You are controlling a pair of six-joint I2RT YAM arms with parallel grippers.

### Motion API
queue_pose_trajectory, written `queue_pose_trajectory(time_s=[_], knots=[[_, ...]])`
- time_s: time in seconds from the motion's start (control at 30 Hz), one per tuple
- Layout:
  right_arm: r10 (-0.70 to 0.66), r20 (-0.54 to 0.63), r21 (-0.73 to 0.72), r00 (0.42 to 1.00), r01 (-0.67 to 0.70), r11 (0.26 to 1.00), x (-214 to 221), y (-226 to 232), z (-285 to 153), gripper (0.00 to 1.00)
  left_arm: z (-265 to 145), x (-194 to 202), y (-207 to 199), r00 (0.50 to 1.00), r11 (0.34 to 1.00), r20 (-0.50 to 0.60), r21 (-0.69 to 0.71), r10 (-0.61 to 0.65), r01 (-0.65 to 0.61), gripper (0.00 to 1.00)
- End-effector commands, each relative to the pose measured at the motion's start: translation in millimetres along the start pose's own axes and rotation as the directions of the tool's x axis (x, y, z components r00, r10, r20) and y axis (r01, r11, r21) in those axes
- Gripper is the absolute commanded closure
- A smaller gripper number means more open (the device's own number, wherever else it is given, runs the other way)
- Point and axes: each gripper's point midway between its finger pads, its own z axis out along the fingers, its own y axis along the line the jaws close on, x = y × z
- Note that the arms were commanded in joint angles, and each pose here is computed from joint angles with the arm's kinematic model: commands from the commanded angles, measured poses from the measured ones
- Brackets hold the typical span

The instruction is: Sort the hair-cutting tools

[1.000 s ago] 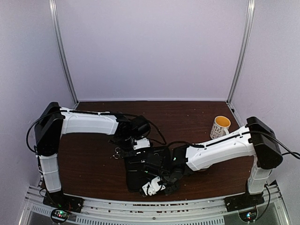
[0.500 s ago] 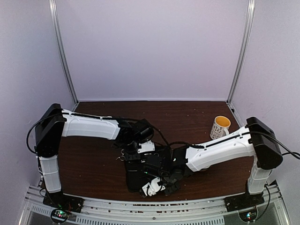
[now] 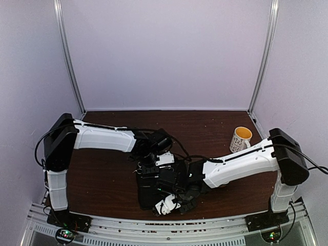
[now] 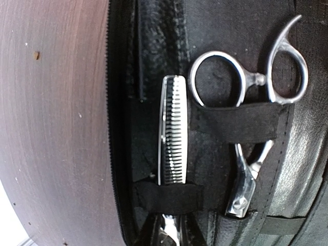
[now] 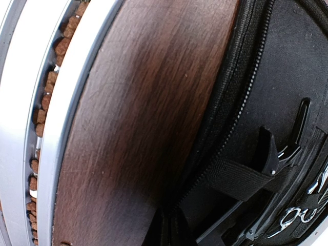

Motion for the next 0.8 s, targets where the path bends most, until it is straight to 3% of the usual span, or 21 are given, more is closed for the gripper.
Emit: queue_pose_trajectory(time_s=[0.0,0.17,0.37,0.57,0.67,0.77], knots=[[-0.037,-0.065,-0.109,0.997,0.029,0.994,14,31,35,1.0,-10,-26,20,0.996,0.996,0.084,-0.075,-0.034,0.04,0.8],[-0.036,-0.064,-0.106,0.997,0.029,0.994,13,30,35,1.0,-24,-18,23,0.995,0.994,0.085,-0.091,-0.058,0.065,0.71],[-0.037,-0.067,-0.111,0.997,0.03,0.993,14,31,37,1.0,-32,-2,25,0.996,0.991,0.061,-0.106,-0.07,0.076,0.83],[-0.037,-0.069,-0.112,0.997,0.029,0.993,14,31,38,1.0,-31,22,24,0.993,0.987,0.016,-0.113,-0.115,0.116,0.73],[-0.036,-0.07,-0.113,0.997,0.028,0.993,14,31,38,1.0,-40,31,30,0.981,0.974,0.036,-0.119,-0.189,0.192,0.6],[-0.037,-0.071,-0.114,0.997,0.028,0.993,14,31,39,1.0,-47,41,34,0.959,0.956,0.067,-0.087,-0.275,0.28,0.56]])
